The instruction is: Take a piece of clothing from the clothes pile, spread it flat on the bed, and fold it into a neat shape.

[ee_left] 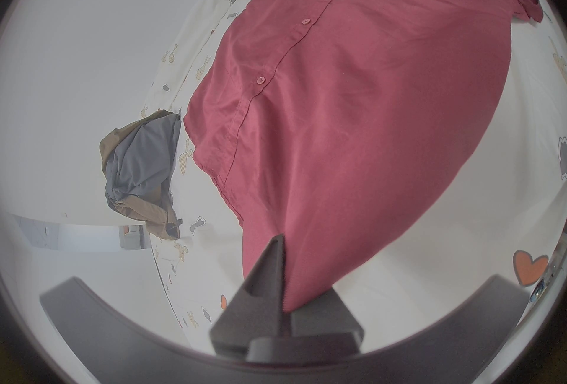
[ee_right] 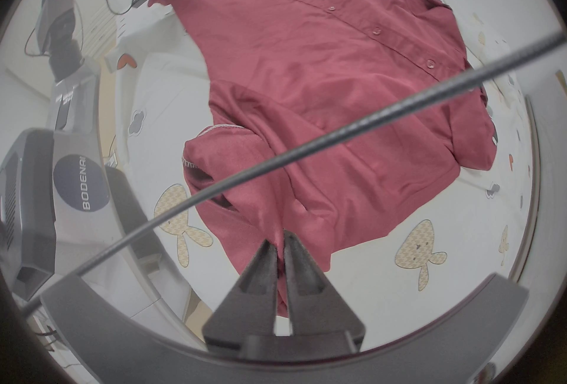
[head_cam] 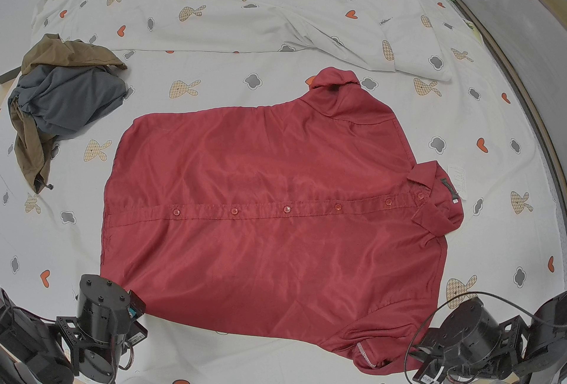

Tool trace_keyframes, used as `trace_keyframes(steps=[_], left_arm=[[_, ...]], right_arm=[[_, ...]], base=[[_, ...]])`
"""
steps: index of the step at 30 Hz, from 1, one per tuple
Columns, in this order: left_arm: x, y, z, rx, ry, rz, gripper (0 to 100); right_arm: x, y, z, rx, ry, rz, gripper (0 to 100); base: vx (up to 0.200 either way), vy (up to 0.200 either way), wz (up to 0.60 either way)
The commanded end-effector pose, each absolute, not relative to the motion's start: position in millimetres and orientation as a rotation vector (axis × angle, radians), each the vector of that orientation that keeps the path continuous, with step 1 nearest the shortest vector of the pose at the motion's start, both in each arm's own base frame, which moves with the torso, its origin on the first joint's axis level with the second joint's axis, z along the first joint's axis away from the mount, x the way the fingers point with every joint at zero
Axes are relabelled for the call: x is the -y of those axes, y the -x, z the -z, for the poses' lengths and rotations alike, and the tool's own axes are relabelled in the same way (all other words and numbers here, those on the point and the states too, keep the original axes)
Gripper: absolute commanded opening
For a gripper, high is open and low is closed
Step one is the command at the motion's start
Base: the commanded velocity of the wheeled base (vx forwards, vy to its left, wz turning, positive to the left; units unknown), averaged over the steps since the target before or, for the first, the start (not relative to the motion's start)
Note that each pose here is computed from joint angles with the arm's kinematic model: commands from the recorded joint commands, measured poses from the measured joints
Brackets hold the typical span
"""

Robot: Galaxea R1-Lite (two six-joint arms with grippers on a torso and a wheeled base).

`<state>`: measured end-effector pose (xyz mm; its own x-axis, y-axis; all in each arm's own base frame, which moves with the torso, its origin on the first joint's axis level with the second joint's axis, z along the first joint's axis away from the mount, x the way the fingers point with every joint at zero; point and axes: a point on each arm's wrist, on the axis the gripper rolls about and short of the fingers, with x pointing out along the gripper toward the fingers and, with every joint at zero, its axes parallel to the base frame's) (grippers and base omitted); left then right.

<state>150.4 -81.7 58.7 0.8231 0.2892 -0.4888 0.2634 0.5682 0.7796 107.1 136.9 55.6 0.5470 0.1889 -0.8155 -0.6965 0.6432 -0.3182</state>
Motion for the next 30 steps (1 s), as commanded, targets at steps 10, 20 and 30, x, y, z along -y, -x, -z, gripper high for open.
trace_keyframes(steps=[10, 20, 30], left_arm=[[81.0, -150.4, -58.7, -0.632, -0.982, -0.021, 0], [82.4, -161.1, -62.4, -0.610, -0.938, -0.059, 0], [80.2, -194.3, -59.0, -0.582, -0.866, -0.159, 0]], right_arm=[[-118.5, -104.4, -92.7, -0.667, 0.541, -0.548, 0], [-111.2, -107.3, -119.0, -0.545, 0.470, -0.523, 0], [-115.4, -131.3, -145.1, -0.460, 0.465, -0.457, 0]], base=[[0.000, 0.000, 0.00], [0.000, 0.000, 0.00], [0.000, 0.000, 0.00]])
